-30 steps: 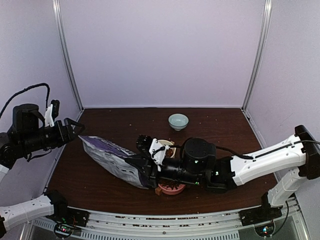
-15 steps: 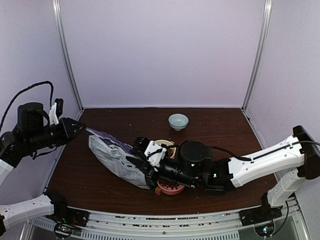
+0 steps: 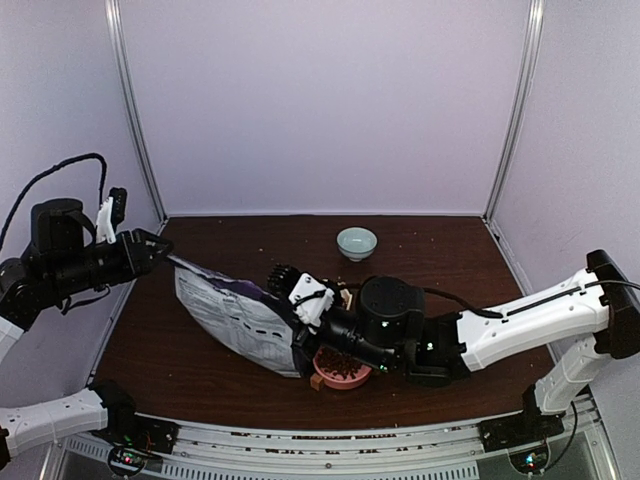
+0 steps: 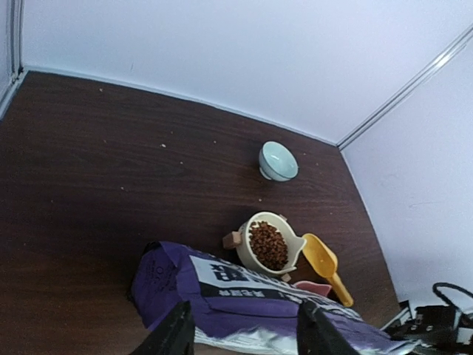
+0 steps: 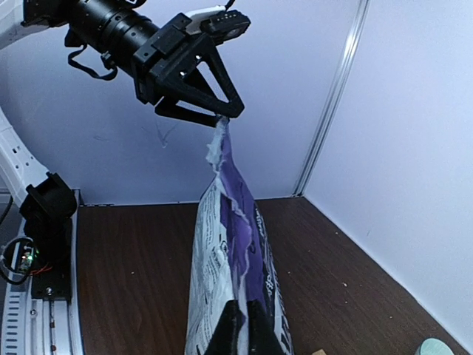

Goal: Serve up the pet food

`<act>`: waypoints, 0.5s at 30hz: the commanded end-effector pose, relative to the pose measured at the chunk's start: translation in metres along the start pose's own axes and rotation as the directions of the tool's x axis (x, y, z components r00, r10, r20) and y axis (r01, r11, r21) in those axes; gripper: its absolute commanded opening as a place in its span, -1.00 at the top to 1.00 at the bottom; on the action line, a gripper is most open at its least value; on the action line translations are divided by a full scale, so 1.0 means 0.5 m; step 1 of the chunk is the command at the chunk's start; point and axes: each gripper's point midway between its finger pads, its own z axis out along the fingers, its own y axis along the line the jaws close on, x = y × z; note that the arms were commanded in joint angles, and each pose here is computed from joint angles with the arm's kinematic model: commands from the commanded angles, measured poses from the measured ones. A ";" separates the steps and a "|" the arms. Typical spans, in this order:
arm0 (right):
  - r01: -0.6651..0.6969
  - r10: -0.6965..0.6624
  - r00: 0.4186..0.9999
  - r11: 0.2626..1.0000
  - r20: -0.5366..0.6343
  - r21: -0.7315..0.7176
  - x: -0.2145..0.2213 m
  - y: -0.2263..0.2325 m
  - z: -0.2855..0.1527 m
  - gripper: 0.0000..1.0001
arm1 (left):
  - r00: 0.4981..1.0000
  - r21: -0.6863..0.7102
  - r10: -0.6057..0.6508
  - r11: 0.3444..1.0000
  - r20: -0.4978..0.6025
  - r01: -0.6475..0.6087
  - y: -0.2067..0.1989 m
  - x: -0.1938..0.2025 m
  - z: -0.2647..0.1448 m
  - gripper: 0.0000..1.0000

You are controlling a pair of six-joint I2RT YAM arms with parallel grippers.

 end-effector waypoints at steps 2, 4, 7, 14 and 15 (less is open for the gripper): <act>-0.054 0.055 0.998 0.998 0.043 -0.031 -0.037 -0.029 -0.014 1.00 | 0.961 -0.006 0.245 0.969 0.127 -0.246 -0.047 -0.088 -0.070 -0.23; -0.094 0.099 0.993 0.993 0.068 -0.075 -0.046 -0.039 -0.020 1.00 | 0.904 -0.015 0.400 0.915 0.152 -0.402 -0.070 -0.116 -0.090 -0.34; -0.167 0.188 0.974 0.972 0.123 -0.165 -0.068 -0.051 -0.032 1.00 | 0.769 0.118 0.624 0.760 0.141 -0.639 -0.135 -0.104 -0.080 -0.34; -0.288 0.347 0.925 0.907 0.158 -0.306 -0.080 -0.081 -0.049 1.00 | 0.553 0.490 0.833 0.474 0.019 -0.732 -0.241 0.034 0.000 -0.36; -0.296 0.359 0.919 0.900 0.161 -0.319 -0.081 -0.082 -0.051 1.00 | 0.514 0.521 0.857 0.433 0.013 -0.735 -0.253 0.055 0.007 -0.37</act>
